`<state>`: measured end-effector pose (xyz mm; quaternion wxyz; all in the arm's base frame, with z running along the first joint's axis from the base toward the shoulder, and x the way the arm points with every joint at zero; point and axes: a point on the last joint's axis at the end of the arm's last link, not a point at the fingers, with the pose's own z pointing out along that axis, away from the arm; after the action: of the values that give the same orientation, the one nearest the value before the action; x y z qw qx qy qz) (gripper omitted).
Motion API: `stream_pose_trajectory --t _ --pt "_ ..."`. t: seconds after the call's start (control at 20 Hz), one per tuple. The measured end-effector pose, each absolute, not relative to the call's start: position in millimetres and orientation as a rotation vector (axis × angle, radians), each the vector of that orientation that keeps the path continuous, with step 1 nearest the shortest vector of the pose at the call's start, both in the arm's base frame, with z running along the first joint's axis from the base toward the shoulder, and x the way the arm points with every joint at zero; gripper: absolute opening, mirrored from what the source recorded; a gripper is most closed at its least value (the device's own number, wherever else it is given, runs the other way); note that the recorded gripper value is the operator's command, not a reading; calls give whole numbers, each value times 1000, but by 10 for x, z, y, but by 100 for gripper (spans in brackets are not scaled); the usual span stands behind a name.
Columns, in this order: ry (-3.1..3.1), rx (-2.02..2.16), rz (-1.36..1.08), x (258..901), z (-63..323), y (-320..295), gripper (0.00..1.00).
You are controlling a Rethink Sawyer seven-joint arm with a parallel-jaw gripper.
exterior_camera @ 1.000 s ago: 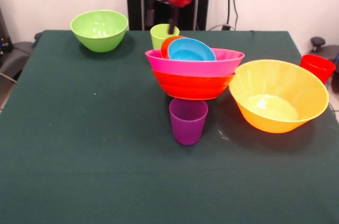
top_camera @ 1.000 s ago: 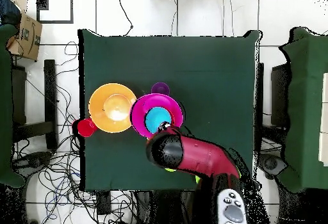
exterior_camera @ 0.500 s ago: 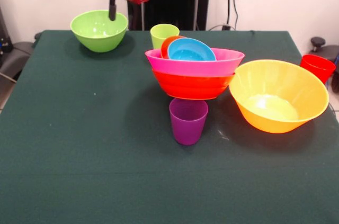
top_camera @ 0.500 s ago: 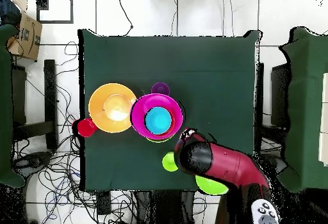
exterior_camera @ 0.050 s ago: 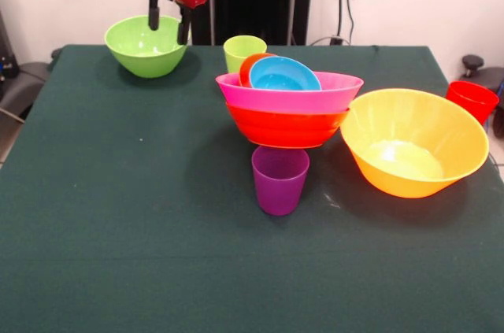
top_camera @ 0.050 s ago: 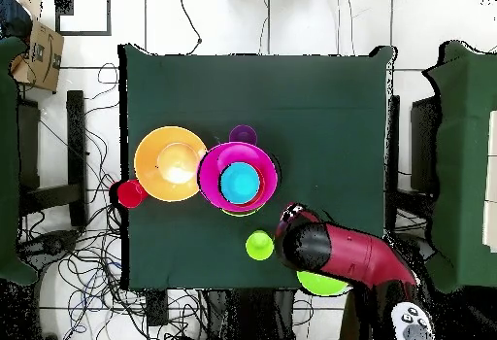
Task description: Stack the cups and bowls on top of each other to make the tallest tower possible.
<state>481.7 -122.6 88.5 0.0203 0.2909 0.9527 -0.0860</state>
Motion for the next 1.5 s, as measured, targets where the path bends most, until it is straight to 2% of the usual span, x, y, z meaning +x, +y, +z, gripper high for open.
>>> stream_pose_trajectory --t 0.8,1.5 --pt "3068 777 -247 4157 49 -1387 100" --pt "3097 820 -234 3963 176 -1362 100"
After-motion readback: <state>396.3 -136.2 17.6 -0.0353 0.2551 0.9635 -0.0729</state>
